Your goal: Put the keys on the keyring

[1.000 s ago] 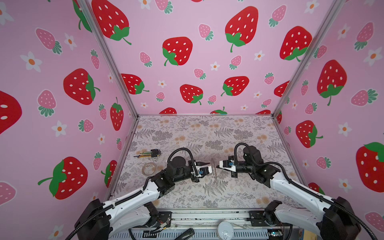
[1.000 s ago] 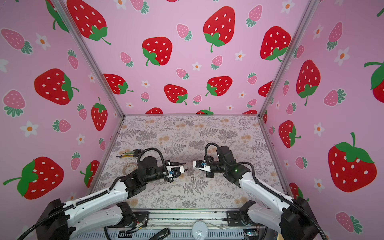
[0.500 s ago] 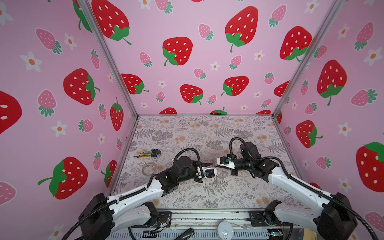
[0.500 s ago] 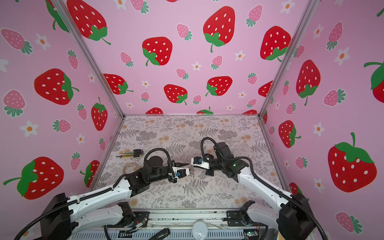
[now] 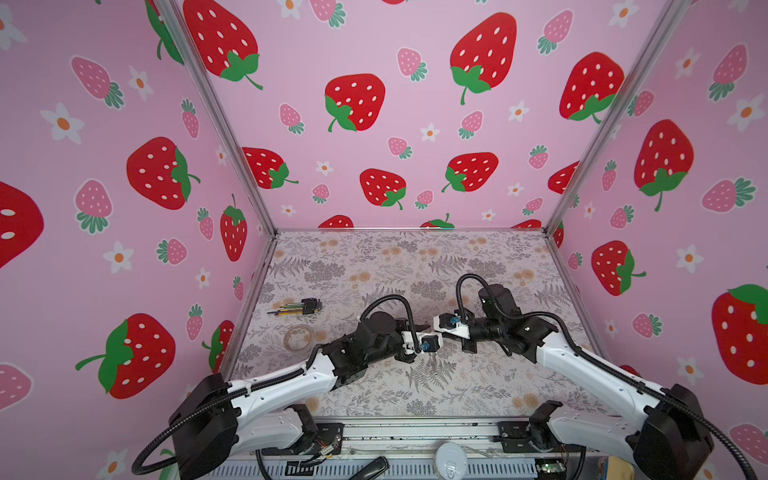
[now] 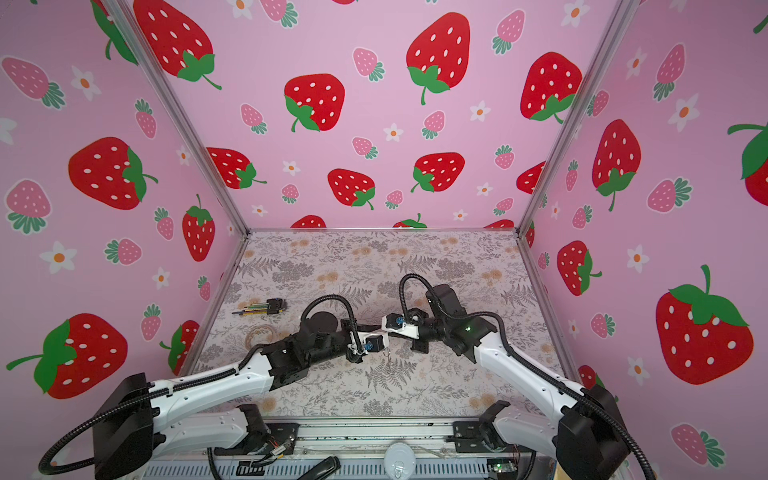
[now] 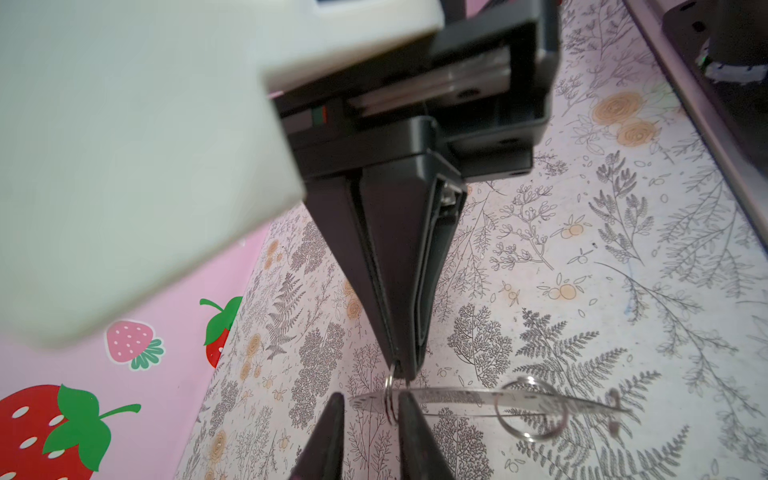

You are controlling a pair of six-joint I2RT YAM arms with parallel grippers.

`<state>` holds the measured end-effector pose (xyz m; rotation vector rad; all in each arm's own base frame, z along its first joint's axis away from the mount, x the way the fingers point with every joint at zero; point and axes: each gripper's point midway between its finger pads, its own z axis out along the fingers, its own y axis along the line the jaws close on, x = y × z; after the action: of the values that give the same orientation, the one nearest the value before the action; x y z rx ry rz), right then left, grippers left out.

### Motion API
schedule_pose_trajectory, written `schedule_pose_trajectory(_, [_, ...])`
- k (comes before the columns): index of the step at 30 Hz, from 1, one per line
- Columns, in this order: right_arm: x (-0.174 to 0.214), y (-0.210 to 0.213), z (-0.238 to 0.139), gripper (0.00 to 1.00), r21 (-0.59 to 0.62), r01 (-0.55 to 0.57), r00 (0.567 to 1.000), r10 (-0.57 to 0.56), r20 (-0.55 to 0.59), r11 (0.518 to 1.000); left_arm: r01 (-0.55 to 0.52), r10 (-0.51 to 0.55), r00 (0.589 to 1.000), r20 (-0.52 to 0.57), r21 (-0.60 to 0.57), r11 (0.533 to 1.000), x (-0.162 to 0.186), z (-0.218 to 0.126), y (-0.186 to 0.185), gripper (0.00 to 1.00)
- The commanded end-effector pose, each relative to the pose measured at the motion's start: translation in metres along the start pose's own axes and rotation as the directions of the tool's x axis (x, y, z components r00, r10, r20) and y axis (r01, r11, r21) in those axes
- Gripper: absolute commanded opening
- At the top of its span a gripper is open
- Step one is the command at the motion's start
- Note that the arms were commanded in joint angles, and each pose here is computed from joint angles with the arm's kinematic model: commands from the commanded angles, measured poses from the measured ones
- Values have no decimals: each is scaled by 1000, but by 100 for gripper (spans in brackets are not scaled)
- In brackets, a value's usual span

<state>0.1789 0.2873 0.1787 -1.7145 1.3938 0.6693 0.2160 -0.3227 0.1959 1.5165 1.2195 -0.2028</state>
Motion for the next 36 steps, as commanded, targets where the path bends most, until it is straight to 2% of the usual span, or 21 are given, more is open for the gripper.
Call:
schedule_pose_trajectory(1, [-12,-2,-3,0,-8,28,999,-28,24,1000,-8,9,1000,22,-33,999,-15,1,15,22])
schedule_pose_trajectory(11, [-16,-3,-3,0,-3,32,999,-32,30,999,-1,1,1000,-7,2,1000,-10,8,9,16])
schedule_pose_trajectory(14, [-17,-3,-3,0,-2,37,999,-37,31,999,-2,2,1000,-12,8,1000,-9,9,8,7])
schedule_pose_trajectory(15, [-16,-3,-3,0,1,37,999,-37,27,999,0,0,1000,-9,8,1000,-10,8,8,1])
schedule_pose_trajectory(18, [-14,-5,-3,1,16,56,998,-56,19,998,8,-8,1000,-3,14,1000,-11,8,7,0])
schedule_pose_trajectory(19, [-14,-5,-4,3,23,71,997,-72,20,997,14,-14,1000,1,17,1000,-12,7,7,0])
schedule_pose_trajectory(22, [-11,-5,-9,17,71,133,991,-134,17,989,47,-47,999,14,28,998,-12,6,4,0])
schedule_pose_trajectory(24, [-12,-7,-14,26,113,175,984,-178,19,978,83,-86,994,64,54,995,-17,3,1,0])
schedule_pose_trajectory(26, [-15,-9,-22,28,160,197,978,-206,44,967,139,-146,981,124,64,988,-20,-2,3,0])
schedule_pose_trajectory(30, [-19,-10,-35,29,227,192,970,-220,102,955,239,-252,939,235,82,967,-26,-12,14,0])
schedule_pose_trajectory(36, [-21,-3,-34,27,198,152,967,-187,172,968,290,-314,887,338,119,950,-35,-23,20,0])
